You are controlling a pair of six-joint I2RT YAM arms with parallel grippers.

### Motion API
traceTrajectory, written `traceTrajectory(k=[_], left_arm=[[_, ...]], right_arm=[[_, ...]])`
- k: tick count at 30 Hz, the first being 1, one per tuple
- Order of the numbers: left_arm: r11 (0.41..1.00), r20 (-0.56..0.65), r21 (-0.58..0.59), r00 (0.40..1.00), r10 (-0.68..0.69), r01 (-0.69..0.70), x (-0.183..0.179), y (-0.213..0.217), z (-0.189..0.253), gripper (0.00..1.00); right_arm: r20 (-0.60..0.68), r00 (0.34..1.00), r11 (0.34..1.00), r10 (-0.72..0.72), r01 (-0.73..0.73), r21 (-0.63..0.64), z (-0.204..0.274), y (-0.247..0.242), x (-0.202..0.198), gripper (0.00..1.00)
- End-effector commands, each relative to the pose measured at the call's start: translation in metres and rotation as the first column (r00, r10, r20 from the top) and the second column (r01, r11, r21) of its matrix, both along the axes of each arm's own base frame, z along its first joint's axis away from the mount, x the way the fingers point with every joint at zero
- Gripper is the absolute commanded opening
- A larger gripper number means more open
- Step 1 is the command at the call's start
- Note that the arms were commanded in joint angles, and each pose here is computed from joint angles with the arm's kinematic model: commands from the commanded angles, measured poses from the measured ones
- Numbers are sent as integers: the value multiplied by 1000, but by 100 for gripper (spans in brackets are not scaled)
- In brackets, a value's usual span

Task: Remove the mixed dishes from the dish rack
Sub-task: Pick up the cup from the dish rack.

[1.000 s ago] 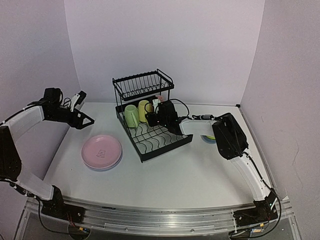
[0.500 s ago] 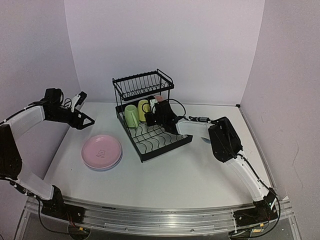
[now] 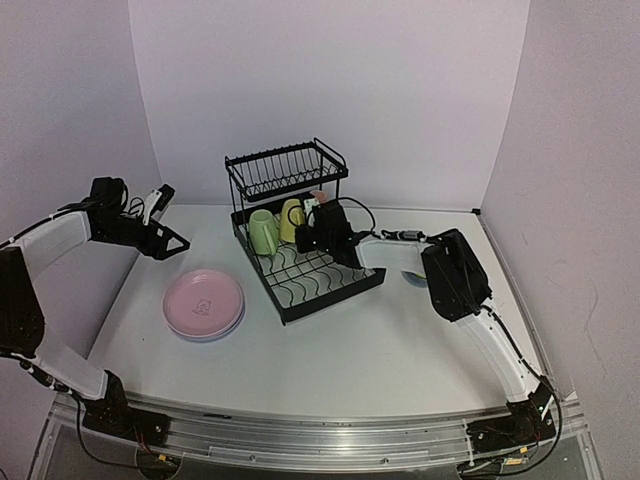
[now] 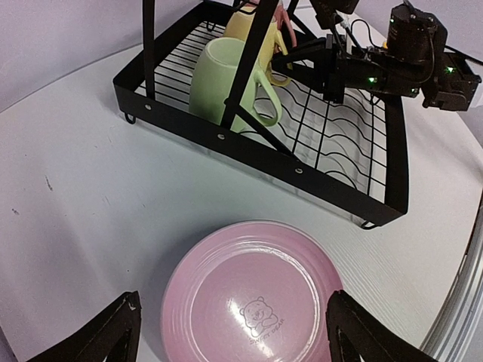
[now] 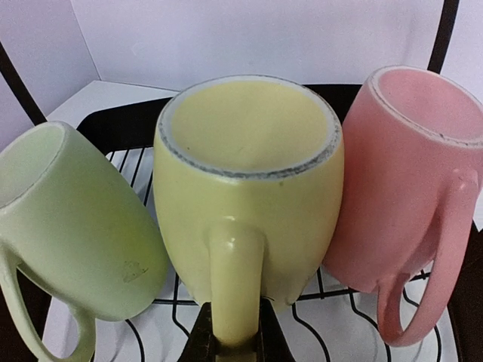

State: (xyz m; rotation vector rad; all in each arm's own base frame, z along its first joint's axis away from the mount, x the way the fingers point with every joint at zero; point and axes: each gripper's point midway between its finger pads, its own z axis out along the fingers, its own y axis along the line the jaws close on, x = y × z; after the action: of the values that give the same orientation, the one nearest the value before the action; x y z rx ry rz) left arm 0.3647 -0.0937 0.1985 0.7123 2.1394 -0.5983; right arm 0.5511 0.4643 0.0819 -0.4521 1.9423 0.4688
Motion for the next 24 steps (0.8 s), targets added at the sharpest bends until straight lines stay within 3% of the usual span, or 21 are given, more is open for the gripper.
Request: traceTrajectory(k=[1, 15, 24], left_arm=[[999, 90, 11, 995, -42, 41, 5, -2, 17, 84], [982, 293, 42, 937, -190, 186, -1, -20, 44, 83], [925, 476, 221, 793, -380, 310, -22, -74, 51, 83]], right_arm=[[-24, 999, 989, 22, -19, 147, 73, 0, -18, 0], [-275, 961, 958, -25, 102, 269, 100, -37, -70, 0], [-515, 857, 868, -3, 258, 424, 112, -45, -98, 0]])
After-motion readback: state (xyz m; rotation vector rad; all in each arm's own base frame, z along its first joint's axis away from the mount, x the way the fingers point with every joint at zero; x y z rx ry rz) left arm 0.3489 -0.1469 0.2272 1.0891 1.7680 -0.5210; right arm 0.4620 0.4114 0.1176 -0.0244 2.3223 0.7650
